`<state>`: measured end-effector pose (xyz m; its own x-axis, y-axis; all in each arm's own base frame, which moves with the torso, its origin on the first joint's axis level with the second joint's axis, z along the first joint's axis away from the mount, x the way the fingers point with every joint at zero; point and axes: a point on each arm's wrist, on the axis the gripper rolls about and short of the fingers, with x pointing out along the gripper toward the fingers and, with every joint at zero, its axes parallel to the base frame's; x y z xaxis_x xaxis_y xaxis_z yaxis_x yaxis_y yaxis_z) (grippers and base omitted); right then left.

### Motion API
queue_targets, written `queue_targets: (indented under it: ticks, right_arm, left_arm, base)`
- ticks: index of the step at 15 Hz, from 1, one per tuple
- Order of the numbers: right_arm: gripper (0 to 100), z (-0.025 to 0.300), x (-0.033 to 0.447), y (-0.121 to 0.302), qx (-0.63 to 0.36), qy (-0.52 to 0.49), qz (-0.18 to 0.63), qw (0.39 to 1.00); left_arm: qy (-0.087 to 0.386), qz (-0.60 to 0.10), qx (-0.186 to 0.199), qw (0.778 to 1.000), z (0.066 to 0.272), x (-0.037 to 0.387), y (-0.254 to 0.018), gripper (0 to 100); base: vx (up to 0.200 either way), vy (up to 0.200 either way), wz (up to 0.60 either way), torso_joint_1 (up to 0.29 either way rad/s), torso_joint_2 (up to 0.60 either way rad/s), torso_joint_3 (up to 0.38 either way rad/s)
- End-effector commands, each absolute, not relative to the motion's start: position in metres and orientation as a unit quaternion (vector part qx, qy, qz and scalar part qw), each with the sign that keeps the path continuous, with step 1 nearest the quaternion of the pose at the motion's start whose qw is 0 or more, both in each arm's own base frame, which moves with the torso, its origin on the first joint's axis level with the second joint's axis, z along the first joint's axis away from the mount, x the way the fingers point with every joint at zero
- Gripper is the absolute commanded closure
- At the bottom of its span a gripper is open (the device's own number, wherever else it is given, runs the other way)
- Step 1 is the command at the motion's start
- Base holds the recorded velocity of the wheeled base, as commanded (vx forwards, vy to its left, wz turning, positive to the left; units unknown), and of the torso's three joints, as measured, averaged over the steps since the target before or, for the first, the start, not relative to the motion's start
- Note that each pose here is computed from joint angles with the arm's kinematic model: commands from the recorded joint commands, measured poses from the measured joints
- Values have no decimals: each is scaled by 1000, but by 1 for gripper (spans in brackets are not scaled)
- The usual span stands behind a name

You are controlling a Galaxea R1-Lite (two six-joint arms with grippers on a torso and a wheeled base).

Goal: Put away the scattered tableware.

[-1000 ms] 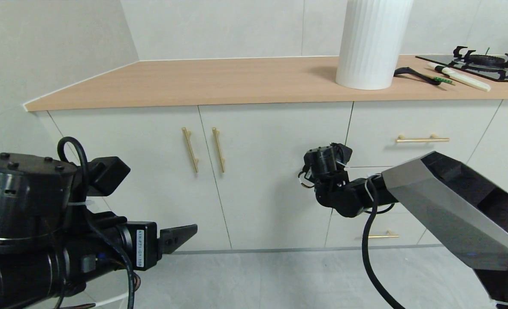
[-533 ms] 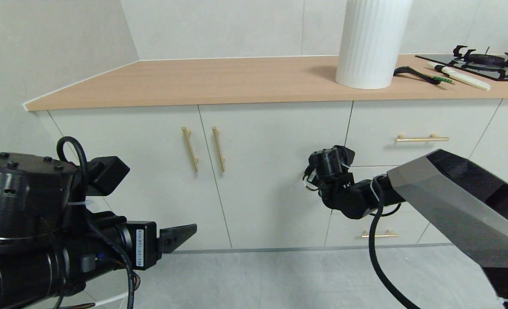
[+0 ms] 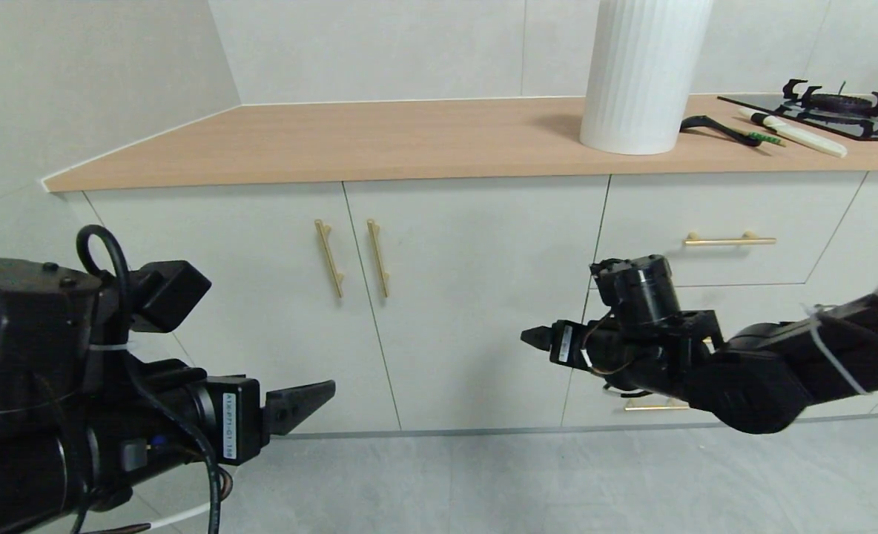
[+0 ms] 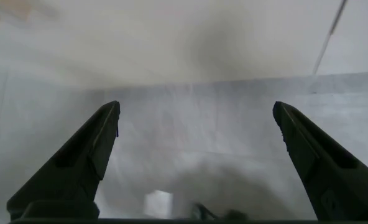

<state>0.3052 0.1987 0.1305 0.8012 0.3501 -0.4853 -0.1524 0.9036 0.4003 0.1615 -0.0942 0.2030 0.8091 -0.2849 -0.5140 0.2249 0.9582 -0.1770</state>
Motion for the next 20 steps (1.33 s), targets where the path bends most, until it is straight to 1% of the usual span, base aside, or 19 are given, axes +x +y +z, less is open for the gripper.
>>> queue_targets:
  ticks: [1, 3, 4, 5, 6, 7, 8, 9, 10, 11, 12, 13, 14, 15, 17, 19, 20]
  right_arm:
    - [0, 169, 272, 176, 154, 237, 153, 947]
    - [0, 199, 233, 148, 151, 175, 156, 960]
    - [0, 206, 216, 136, 154, 154, 147, 965]
    - [0, 213, 195, 118, 156, 130, 134, 970]
    - [0, 215, 172, 100, 154, 112, 133, 973]
    - [0, 216, 162, 93, 149, 103, 133, 974]
    - [0, 217, 121, 68, 137, 59, 145, 978]
    - [0, 219, 106, 59, 131, 39, 148, 980]
    - [0, 219, 81, 41, 118, -3, 138, 983]
    - [0, 218, 70, 29, 103, -28, 101, 989]
    - [0, 214, 55, 14, 72, -59, 43, 995]
    - [0, 215, 51, 11, 67, -70, 30, 995]
    - [0, 216, 22, -1, 47, -124, -17, 991]
    - [0, 214, 4, -5, 27, -147, -43, 988]
    - [0, 204, -28, -10, -9, -180, -77, 981]
    - [0, 188, -53, -12, -32, -191, -90, 977]
    - [0, 186, -54, -13, -33, -188, -94, 977]
  left_arm:
    - [257, -132, -56, 956, 211, 156, -87, 0]
    - [216, -132, -64, 965, 219, 150, -81, 0]
    - [200, -128, -70, 969, 221, 146, -76, 0]
    - [174, -125, -77, 974, 226, 137, -68, 0]
    - [150, -115, -70, 979, 230, 125, -59, 0]
    - [138, -112, -62, 982, 231, 119, -55, 0]
    - [79, -96, -40, 991, 238, 89, -36, 0]
    - [58, -90, -40, 993, 239, 77, -30, 0]
    - [12, -75, -41, 996, 241, 49, -15, 0]
    - [-10, -66, -34, 997, 241, 35, -8, 0]
    - [-37, -49, -20, 998, 239, 11, 2, 0]
    - [-43, -45, -17, 998, 239, 5, 4, 0]
    - [-80, -26, -8, 996, 230, -27, 14, 0]
    - [-93, -8, 0, 996, 223, -39, 16, 0]
    - [-116, 23, 13, 993, 215, -54, 17, 0]
    - [-153, 26, 6, 988, 210, -71, 20, 0]
    - [-161, 26, 5, 987, 208, -74, 20, 0]
  base:
    - [0, 0, 0, 0, 0, 0]
    - [0, 0, 0, 0, 0, 0]
    - [0, 0, 0, 0, 0, 0]
    - [0, 0, 0, 0, 0, 0]
    - [0, 0, 0, 0, 0, 0]
    - [0, 0, 0, 0, 0, 0]
    - [0, 0, 0, 0, 0, 0]
    - [0, 0, 0, 0, 0, 0]
    - [0, 0, 0, 0, 0, 0]
    - [0, 0, 0, 0, 0, 0]
    - [0, 0, 0, 0, 0, 0]
    - [0, 0, 0, 0, 0, 0]
    - [0, 0, 0, 0, 0, 0]
    - [0, 0, 0, 0, 0, 0]
    - [0, 0, 0, 0, 0, 0]
    - [0, 0, 0, 0, 0, 0]
    - [0, 0, 0, 0, 0, 0]
